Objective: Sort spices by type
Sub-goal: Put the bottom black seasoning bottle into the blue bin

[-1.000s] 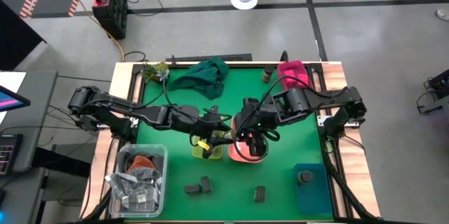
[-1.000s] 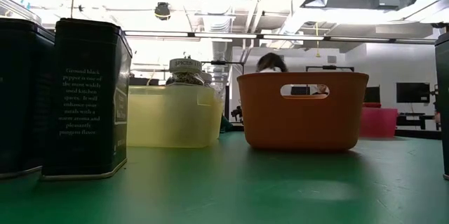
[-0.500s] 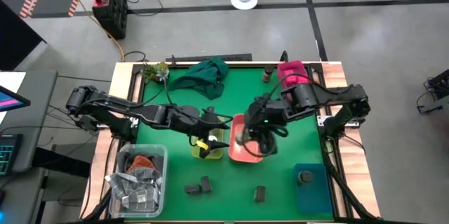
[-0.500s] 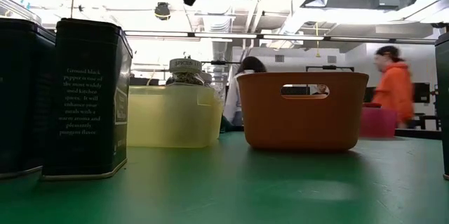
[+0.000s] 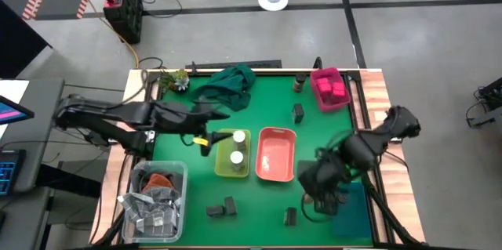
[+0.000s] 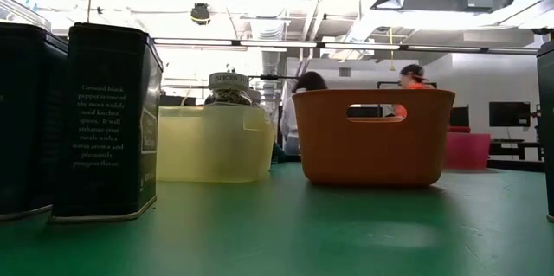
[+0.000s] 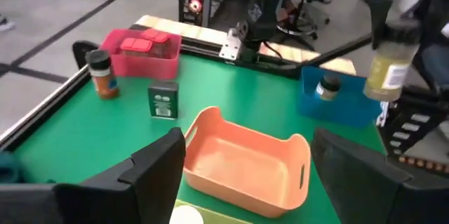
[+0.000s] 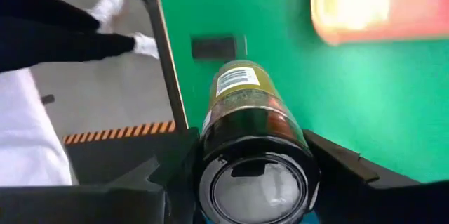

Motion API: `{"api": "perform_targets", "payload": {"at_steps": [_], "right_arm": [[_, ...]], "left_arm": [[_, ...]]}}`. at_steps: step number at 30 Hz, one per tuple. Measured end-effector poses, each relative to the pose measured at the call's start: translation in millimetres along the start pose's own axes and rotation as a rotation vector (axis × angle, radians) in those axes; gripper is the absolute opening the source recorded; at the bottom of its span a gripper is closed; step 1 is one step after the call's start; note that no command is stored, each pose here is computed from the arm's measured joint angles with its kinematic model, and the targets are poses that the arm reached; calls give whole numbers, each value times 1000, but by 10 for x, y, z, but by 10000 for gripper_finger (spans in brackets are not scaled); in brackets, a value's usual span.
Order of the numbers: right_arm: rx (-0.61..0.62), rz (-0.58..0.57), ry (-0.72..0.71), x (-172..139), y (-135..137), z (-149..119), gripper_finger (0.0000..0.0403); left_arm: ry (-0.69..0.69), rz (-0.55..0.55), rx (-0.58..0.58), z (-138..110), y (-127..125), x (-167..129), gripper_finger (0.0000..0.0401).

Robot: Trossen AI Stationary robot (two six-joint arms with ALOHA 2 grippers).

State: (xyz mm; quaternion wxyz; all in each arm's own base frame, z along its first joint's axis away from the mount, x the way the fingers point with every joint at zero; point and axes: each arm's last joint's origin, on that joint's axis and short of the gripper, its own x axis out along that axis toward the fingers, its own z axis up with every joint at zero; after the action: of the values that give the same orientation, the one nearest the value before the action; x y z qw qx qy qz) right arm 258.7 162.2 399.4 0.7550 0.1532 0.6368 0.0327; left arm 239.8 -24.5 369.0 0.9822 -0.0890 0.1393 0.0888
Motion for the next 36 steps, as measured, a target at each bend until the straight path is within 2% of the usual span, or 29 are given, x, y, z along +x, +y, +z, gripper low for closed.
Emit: {"api": "perform_targets", "payload": {"at_steps": [4,8,21,31,36], "right_arm": [[86,-35,71,168,197,-254,238],[168,-46,141,371,361,-480,239],[379,-212,234,950,542,-1103,239],[409,-155,217,1449,556,-1287,240],[422,-175,218,1631,472,-1331,246]], "left_arm": [[9,5,-66,18,52,-190,289],[12,6,-79,25,79,-286,288],[11,-4,-112,23,56,-279,288],[22,-16,-112,9,32,-286,288],[57,-27,-108,-26,17,-295,288]]}}
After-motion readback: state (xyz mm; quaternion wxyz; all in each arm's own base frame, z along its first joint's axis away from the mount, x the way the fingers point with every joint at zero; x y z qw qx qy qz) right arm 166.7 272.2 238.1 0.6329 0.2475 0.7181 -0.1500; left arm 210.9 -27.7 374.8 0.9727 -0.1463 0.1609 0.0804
